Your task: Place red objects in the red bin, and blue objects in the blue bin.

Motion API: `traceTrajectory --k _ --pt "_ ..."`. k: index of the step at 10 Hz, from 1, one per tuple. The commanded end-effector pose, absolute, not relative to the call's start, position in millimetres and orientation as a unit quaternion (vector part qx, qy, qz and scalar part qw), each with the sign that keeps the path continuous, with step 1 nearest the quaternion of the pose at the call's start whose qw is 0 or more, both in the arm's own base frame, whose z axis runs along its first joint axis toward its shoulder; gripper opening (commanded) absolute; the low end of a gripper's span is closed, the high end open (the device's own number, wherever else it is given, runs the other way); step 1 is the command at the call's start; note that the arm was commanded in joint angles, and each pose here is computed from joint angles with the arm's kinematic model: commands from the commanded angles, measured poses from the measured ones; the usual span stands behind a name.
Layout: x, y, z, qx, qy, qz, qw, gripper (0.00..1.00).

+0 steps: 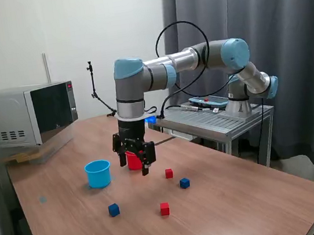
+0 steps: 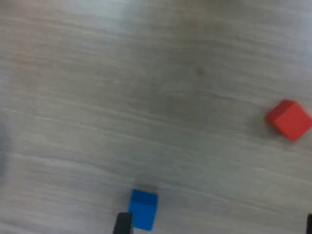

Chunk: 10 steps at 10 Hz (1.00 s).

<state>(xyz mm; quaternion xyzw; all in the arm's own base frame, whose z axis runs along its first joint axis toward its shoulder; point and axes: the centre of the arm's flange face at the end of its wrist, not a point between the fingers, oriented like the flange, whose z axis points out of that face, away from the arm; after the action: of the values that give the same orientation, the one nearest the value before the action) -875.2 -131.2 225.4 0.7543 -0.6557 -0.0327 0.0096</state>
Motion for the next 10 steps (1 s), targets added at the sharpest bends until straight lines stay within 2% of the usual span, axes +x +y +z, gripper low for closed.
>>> traceTrajectory --k 1,4,6,10 --pt "-888 -113 209 0.739 -0.672 -0.037 0.014 1.0" --pt "-896 -108 198 0.737 -0.675 -0.039 0.023 1.0" --pt "-901 -113 182 0.737 -0.674 -0.025 0.041 1.0" --pt "-906 -112 139 0.729 -0.684 -0.015 0.035 1.0"
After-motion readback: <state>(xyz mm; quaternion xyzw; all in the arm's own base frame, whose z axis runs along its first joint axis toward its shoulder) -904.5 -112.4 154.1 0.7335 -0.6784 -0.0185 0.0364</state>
